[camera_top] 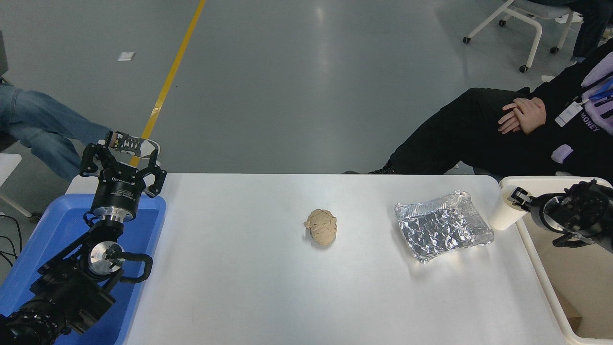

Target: Pick up paper cup place in dustbin

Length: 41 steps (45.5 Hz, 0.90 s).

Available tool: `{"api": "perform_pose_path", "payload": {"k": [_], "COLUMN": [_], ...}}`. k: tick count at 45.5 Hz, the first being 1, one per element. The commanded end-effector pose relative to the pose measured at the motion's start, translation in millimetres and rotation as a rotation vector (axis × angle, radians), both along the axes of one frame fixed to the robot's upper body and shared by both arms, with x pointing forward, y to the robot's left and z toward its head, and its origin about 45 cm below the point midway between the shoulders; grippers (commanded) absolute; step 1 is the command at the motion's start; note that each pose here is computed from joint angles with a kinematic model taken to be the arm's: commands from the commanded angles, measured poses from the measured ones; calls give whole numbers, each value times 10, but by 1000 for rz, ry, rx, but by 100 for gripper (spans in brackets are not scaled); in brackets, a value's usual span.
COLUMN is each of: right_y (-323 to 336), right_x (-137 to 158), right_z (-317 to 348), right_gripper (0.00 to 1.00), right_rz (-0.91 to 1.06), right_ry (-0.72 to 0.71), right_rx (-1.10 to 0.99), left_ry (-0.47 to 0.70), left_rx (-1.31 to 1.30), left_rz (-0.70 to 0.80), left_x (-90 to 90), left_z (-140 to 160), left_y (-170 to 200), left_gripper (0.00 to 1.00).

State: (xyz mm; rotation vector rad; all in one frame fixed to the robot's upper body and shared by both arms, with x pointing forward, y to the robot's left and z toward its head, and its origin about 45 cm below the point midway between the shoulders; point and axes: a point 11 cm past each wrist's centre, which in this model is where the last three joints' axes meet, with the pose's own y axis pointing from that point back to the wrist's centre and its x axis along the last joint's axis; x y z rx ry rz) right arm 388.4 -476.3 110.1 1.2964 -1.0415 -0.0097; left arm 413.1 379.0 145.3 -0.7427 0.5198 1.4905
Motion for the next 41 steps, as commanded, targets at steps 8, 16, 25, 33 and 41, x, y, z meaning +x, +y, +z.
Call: {"api": "perform_pose_path", "payload": {"k": [8, 16, 25, 33, 41], "right_y": [-19, -10, 12, -126, -146], "right_x": [-32, -52, 3, 30, 56], "right_z": [-18, -34, 26, 282, 719], "right_gripper": [0, 0, 0, 0, 0], "right_rz": [-9, -17, -13, -32, -13], "right_ry": [11, 22, 11, 3, 26], "right_rx": [9, 17, 21, 31, 59], "left_ry": [1, 0, 0, 0, 1], "left_rx": [0, 0, 0, 0, 0], "left_rz": [-1, 0, 0, 0, -1], "left_x": [0, 0, 0, 0, 0], "left_z": [-1, 0, 0, 0, -1], "left_y": [-1, 0, 0, 0, -1], "left_gripper": [99, 99, 99, 99, 99]}}
